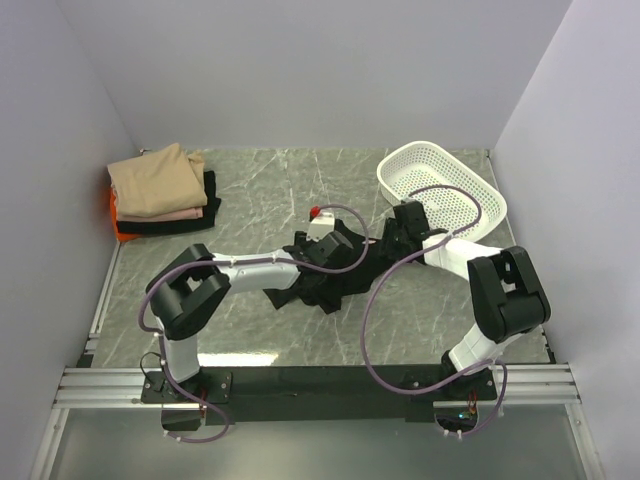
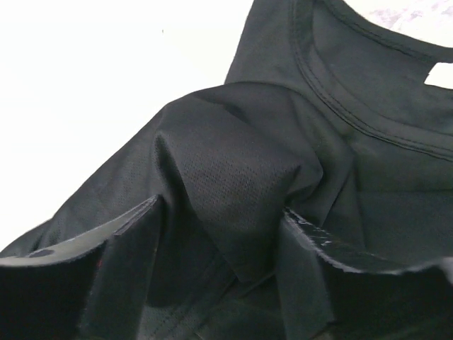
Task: Fold and stack the t-shirts
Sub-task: Flatten the tshirt out
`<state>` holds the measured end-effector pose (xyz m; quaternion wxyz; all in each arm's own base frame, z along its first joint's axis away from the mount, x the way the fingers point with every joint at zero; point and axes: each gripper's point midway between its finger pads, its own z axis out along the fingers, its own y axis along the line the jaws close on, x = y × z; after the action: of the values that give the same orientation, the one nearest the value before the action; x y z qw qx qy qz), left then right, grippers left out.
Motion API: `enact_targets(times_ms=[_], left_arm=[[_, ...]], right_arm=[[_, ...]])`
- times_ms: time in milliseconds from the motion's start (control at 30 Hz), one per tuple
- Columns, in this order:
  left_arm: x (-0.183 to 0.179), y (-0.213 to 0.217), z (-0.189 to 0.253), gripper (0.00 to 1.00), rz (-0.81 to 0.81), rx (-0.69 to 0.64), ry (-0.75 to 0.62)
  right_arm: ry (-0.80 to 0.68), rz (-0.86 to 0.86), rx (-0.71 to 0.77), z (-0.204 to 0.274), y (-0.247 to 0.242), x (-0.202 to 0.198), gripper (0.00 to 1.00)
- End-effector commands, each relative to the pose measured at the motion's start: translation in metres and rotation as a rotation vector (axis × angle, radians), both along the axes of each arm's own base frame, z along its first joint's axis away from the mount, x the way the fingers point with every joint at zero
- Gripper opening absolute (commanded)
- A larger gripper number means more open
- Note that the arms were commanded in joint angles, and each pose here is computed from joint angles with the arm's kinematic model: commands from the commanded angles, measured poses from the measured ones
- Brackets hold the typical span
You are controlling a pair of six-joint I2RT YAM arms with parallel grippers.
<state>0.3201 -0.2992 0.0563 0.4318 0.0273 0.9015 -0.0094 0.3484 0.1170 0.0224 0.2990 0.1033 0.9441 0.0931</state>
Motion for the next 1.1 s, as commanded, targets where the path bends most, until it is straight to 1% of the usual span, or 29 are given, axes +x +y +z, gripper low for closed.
enact_targets(times_ms=[0,33,67,133,167,233,267,333,367,400,467,500,567,600,633,667,700,767,800,867,933,1033,1067], left_arm=[[0.017,0.002,0.009,0.61,0.031,-0.013,-0.043],[0.019,0.004,0.009,0.48,0.038,-0.01,-0.048],[0.021,0.007,0.01,0.33,0.052,-0.015,-0.057],[0.023,0.017,0.009,0.01,0.079,-0.013,-0.066],[0.026,0.023,0.013,0.01,0.098,-0.019,-0.071],[0.026,0.034,0.017,0.01,0.12,-0.007,-0.078],[0.027,0.044,0.029,0.0,0.146,-0.013,-0.103],[0.03,0.061,0.04,0.0,0.185,-0.009,-0.121],[0.028,0.074,0.056,0.0,0.212,-0.018,-0.145],[0.03,0.087,0.063,0.0,0.243,-0.018,-0.155],[0.024,0.108,0.086,0.0,0.276,-0.047,-0.187],[0.025,0.12,0.096,0.01,0.303,-0.057,-0.204],[0.016,0.138,0.117,0.01,0.325,-0.091,-0.235],[0.015,0.148,0.124,0.0,0.348,-0.103,-0.246],[0.012,0.155,0.129,0.01,0.359,-0.109,-0.252],[0.006,0.163,0.145,0.0,0.374,-0.145,-0.28],[0.002,0.175,0.147,0.0,0.396,-0.135,-0.277],[-0.005,0.188,0.164,0.0,0.429,-0.179,-0.31],[-0.009,0.198,0.166,0.0,0.451,-0.176,-0.309],[-0.015,0.208,0.178,0.0,0.471,-0.208,-0.335],[-0.018,0.22,0.181,0.0,0.499,-0.208,-0.347],[-0.02,0.23,0.175,0.01,0.513,-0.203,-0.331],[-0.019,0.23,0.167,0.06,0.519,-0.198,-0.307]], right_arm=[[-0.011,-0.015,0.004,0.003,-0.001,0.005,0.49],[-0.006,-0.007,0.008,0.002,0.0,0.004,0.44],[-0.006,-0.004,0.01,0.002,0.0,0.004,0.31],[-0.006,0.002,0.014,0.003,0.001,0.005,0.12],[-0.003,0.009,0.012,0.004,0.003,0.005,0.0],[-0.005,0.01,0.009,0.007,0.002,0.005,0.0],[-0.006,0.009,0.004,0.011,0.001,0.005,0.0],[-0.056,0.004,0.01,0.031,0.0,0.007,0.0],[-0.062,0.0,0.006,0.038,-0.003,0.004,0.0],[-0.115,-0.009,0.009,0.059,-0.005,0.006,0.0],[-0.151,-0.016,0.005,0.081,-0.009,0.001,0.0],[-0.215,-0.029,0.007,0.107,-0.013,0.0,0.0],[-0.267,-0.039,0.003,0.135,-0.019,-0.006,0.0],[-0.329,-0.043,0.018,0.16,-0.021,-0.012,0.0],[-0.36,-0.051,0.014,0.173,-0.025,-0.015,0.0],[-0.378,-0.054,0.015,0.185,-0.028,-0.02,0.0],[-0.426,-0.055,0.029,0.204,-0.03,-0.027,0.0],[-0.455,-0.053,0.029,0.223,-0.034,-0.037,0.0],[-0.484,-0.051,0.037,0.234,-0.035,-0.043,0.0],[-0.489,-0.043,0.036,0.241,-0.037,-0.052,0.0],[-0.517,-0.043,0.045,0.249,-0.039,-0.061,0.0],[-0.51,-0.032,0.064,0.245,-0.038,-0.069,0.0],[-0.489,-0.012,0.079,0.235,-0.034,-0.072,0.0]])
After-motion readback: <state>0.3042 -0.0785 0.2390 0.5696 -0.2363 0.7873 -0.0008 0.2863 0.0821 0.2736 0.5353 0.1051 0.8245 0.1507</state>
